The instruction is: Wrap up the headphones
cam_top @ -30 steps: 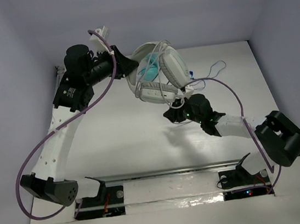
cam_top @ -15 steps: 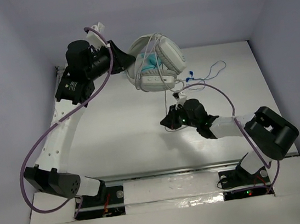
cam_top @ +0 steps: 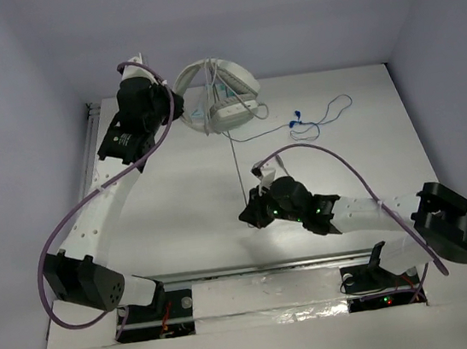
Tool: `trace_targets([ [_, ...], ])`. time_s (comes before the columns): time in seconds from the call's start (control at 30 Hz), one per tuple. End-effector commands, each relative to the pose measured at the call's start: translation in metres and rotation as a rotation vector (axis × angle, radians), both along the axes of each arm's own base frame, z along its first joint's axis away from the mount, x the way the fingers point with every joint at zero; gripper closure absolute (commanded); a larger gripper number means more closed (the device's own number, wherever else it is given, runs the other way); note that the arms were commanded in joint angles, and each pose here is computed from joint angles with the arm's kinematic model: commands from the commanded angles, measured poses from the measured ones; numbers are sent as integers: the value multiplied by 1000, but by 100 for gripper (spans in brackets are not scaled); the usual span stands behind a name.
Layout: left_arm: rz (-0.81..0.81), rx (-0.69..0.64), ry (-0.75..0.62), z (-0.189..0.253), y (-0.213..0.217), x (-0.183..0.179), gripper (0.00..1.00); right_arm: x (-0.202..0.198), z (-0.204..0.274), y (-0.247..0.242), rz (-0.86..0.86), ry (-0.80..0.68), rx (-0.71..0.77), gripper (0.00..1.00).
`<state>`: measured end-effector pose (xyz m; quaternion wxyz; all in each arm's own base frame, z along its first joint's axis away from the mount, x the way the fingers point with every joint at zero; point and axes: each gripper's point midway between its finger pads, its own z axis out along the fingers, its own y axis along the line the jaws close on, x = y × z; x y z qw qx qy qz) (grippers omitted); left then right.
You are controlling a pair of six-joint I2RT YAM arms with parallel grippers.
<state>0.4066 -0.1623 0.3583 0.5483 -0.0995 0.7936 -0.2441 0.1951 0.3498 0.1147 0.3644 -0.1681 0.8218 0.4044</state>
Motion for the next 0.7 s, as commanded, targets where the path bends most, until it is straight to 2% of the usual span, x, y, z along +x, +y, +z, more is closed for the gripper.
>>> trace_targets([
  [0.0, 237, -49, -174, 41, 40, 13, 100, -18, 4, 1, 10, 40, -84, 100],
  [0.07, 254, -13, -148, 22, 39, 13, 100, -26, 5, 1, 10, 42, -127, 100],
  [0.17, 341, 81, -106, -4, 49, 13, 100, -38, 33, 9, 34, 20, -151, 100],
  [0.3, 350, 174, -58, -28, 43, 13, 100, -55, 47, 5, 64, -11, -248, 100],
  [0.33, 352, 207, -25, -40, 43, 17, 100, -52, 66, 9, 60, -51, -246, 100],
  [0.37, 324, 235, -15, -46, 31, 14, 100, -52, 64, 1, 57, -50, -294, 100],
  [0.47, 289, 342, 23, -61, 17, 13, 100, -47, 92, -6, 39, -117, -322, 100],
  [0.6, 161, 493, 59, -85, -13, -1, 100, -29, 122, -24, -32, -225, -372, 100],
  [0.67, 121, 539, 75, -92, -13, -10, 100, -17, 131, -35, -83, -274, -422, 100],
])
